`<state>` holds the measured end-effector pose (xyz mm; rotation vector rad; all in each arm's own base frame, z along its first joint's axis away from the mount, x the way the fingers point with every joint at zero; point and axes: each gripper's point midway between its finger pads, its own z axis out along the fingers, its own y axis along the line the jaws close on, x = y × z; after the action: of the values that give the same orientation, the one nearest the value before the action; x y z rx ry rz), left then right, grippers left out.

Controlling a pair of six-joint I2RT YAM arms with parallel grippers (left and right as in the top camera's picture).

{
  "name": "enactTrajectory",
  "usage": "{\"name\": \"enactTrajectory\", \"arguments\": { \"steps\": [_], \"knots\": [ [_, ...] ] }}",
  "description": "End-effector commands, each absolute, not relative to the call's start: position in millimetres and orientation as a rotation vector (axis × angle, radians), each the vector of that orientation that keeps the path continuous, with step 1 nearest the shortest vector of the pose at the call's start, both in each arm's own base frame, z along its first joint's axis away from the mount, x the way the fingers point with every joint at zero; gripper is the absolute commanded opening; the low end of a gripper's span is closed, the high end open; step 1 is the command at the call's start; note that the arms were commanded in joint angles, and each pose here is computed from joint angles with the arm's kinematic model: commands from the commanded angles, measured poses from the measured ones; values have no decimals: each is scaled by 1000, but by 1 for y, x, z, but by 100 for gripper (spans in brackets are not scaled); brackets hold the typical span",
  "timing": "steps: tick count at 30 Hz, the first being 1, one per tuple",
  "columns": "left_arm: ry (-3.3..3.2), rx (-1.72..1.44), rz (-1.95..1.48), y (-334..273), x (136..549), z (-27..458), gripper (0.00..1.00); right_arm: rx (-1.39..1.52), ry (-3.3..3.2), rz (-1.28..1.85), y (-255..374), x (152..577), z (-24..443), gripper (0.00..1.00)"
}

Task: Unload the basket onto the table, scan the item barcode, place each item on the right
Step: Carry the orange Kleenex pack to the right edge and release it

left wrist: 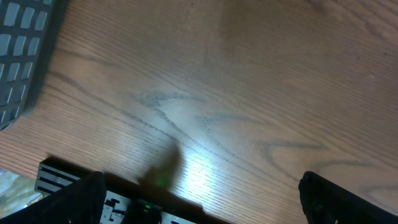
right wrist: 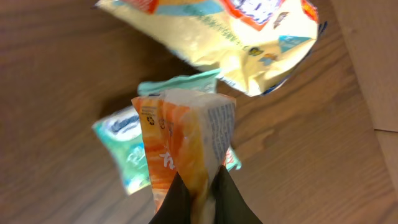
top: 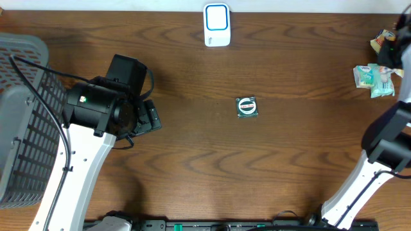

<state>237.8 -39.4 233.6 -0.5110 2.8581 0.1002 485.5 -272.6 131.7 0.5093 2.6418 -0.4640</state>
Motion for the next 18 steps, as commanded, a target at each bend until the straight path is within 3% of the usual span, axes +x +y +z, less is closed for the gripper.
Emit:
{"name": "enactTrajectory", "arguments": {
  "steps": [1, 12, 18],
  "knots": [
    [2847, -530, 98, -38, 237, 236, 98, 556, 2604, -379, -278, 489, 129, 1],
    [2847, -530, 98, -38, 237, 236, 97, 709, 2558, -628, -345, 469, 110, 5],
    [2847, -530, 98, -38, 237, 236, 97, 743, 2606, -581, -354, 459, 83, 1]
  ]
}}
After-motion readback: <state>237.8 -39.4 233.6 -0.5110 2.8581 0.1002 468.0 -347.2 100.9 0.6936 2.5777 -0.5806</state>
